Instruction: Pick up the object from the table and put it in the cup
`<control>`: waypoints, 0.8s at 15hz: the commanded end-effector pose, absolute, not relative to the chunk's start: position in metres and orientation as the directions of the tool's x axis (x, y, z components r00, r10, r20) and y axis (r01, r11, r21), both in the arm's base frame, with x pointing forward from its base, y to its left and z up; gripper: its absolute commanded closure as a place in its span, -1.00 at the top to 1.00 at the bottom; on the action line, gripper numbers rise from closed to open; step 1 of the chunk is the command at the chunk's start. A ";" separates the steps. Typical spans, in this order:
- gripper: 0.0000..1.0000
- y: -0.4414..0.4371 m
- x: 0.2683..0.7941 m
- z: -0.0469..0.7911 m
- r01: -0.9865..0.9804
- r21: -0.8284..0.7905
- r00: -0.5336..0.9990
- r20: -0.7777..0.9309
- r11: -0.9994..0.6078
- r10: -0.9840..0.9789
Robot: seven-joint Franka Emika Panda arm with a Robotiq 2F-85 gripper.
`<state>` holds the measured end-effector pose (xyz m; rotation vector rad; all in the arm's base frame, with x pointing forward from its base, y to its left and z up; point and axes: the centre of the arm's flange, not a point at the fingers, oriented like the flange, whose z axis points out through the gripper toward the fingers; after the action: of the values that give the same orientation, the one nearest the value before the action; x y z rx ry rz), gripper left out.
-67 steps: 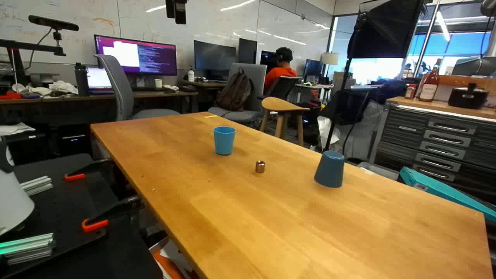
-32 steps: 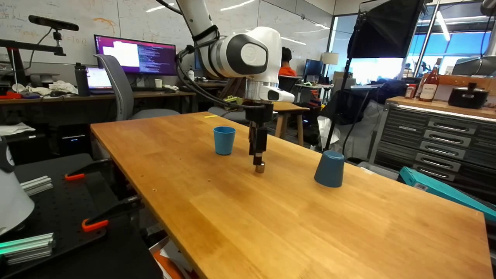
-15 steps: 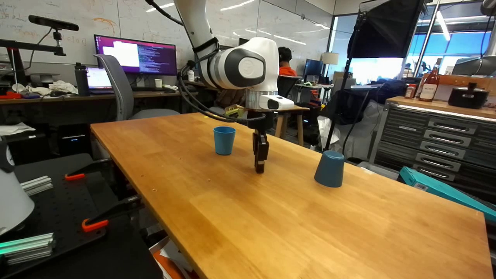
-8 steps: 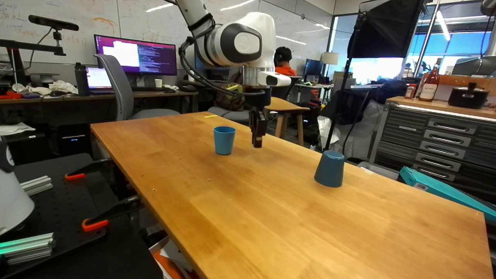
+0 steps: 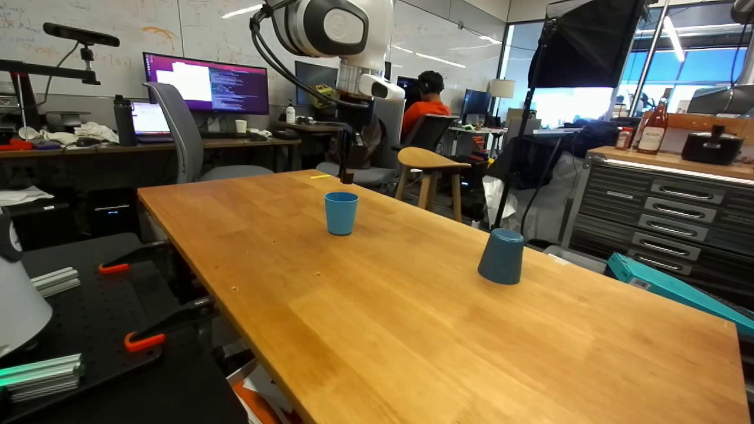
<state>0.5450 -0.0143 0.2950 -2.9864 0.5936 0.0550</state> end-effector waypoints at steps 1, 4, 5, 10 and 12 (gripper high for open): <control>-0.84 0.001 0.542 0.297 -0.349 -0.109 0.937 -0.057 -0.931 -0.345; -0.84 0.002 0.548 0.285 -0.351 -0.085 0.936 -0.052 -0.933 -0.348; -0.84 0.003 0.549 0.280 -0.350 -0.081 0.937 -0.052 -0.933 -0.346; 0.13 0.005 0.553 0.251 -0.336 -0.052 0.941 -0.058 -0.940 -0.333; 0.28 0.007 0.555 0.245 -0.329 -0.044 0.944 -0.052 -0.943 -0.326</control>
<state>0.5457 0.0017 0.2500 -3.0234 0.5338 0.1046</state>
